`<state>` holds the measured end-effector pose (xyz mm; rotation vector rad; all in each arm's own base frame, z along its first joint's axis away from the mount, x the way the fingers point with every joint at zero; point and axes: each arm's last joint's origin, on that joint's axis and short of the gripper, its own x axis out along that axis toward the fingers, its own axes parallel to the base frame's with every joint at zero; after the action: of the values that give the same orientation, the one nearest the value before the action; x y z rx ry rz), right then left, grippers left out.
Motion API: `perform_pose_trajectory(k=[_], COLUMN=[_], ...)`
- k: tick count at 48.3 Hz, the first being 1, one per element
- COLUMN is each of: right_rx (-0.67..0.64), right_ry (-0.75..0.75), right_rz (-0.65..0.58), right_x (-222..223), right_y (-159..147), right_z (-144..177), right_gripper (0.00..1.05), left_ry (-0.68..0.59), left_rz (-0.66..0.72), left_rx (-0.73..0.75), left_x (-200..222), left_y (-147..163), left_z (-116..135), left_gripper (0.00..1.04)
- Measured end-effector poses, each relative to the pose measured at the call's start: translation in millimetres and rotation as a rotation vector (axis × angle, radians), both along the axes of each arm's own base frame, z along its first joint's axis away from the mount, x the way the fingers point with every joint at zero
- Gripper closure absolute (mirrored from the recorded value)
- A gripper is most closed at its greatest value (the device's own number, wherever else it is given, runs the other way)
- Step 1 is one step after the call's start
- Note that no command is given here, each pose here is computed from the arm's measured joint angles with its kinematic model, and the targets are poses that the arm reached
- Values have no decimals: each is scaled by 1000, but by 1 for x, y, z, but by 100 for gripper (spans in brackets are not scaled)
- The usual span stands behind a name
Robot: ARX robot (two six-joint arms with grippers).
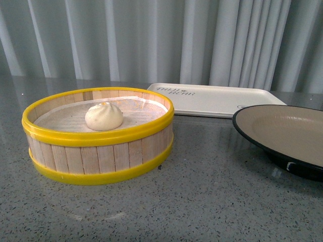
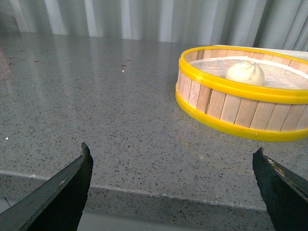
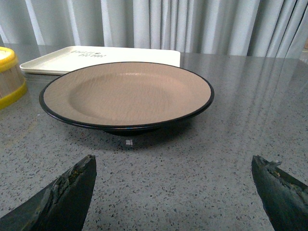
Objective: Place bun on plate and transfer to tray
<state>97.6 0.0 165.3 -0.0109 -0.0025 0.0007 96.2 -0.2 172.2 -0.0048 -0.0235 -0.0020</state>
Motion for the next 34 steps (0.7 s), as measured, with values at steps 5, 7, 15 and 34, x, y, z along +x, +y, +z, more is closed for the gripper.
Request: perform_pose_trajectory(k=[5, 7, 15, 34], right_rx=[0, 0, 0, 0], right_ry=[0, 0, 0, 0], right_rz=[0, 0, 0, 0], right_x=[0, 0, 0, 0], right_y=[0, 0, 0, 0], right_z=[0, 0, 0, 0], right_gripper=[8, 8, 8, 8], left_ry=[0, 0, 0, 0], left_rz=[0, 0, 0, 0], left_rx=[0, 0, 0, 0], left_x=[0, 0, 0, 0], left_y=[0, 0, 0, 0], left_z=[0, 0, 0, 0], left_gripper=[7, 7, 7, 7])
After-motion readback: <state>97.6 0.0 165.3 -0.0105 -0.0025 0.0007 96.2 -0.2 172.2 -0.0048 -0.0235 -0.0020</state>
